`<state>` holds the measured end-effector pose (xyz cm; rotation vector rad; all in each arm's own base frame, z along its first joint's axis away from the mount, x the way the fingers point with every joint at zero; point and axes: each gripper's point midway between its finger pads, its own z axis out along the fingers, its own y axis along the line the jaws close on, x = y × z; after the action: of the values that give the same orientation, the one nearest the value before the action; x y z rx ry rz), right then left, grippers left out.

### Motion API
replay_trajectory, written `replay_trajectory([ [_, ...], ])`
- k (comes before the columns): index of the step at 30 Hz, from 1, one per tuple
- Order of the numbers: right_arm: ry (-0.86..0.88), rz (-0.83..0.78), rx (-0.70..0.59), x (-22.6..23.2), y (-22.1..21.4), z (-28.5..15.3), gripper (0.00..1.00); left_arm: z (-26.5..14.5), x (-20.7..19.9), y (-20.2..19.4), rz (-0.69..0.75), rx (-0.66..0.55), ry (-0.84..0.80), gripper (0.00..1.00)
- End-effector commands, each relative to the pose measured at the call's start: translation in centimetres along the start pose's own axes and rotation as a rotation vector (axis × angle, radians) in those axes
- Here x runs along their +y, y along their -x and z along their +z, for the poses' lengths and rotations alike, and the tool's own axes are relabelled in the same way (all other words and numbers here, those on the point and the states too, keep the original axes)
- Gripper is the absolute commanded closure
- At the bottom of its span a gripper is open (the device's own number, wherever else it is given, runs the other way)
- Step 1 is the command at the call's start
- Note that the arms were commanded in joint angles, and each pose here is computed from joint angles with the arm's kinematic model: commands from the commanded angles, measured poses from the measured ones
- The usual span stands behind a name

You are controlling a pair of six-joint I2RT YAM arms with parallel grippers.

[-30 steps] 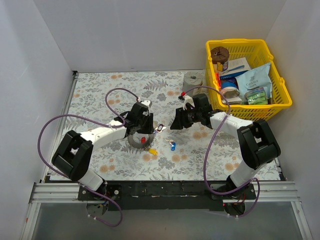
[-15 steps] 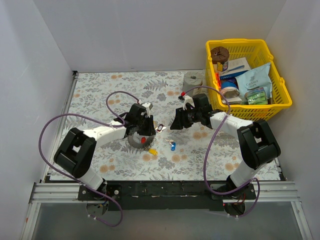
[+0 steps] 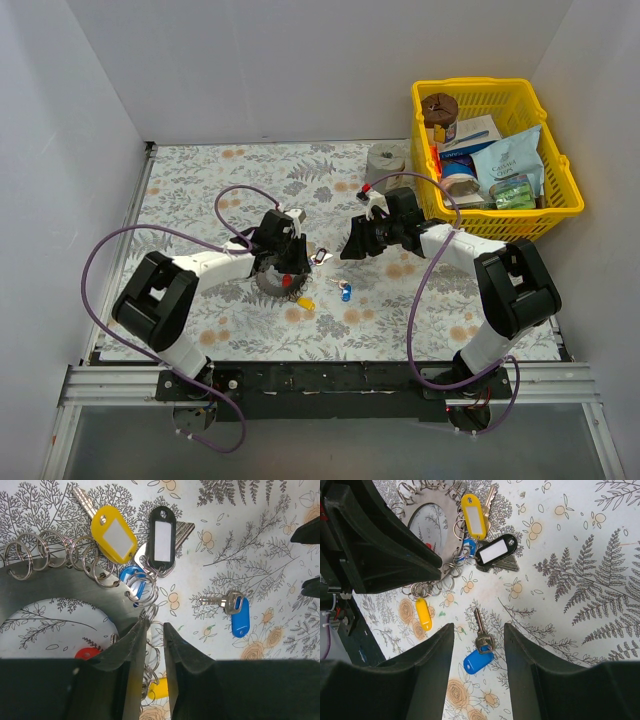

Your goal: Put the keys on the keyring

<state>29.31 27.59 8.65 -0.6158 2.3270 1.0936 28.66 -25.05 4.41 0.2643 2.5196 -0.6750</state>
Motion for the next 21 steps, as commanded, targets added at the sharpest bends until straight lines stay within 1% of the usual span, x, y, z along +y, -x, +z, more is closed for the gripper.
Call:
replay_trajectory([
  [1,0.018,-0.021,-0.022,0.19,0.47,-0.14,0.48,0.56,0.28,-0.75,0.003,0.017,-0.006,0.8],
  [11,0.018,-0.021,-0.024,0.28,0.48,-0.25,0.48,1.16,0.87,-0.91,0.002,0.02,0.017,0.84],
  [17,0.015,-0.023,-0.026,0.26,0.37,-0.33,0.48,0.99,0.53,-0.37,0.003,-0.004,0.004,0.81],
  [21,0.019,-0.024,-0.027,0.3,0.35,-0.32,0.48,1.37,0.6,-0.96,0.014,0.014,-0.007,0.83],
])
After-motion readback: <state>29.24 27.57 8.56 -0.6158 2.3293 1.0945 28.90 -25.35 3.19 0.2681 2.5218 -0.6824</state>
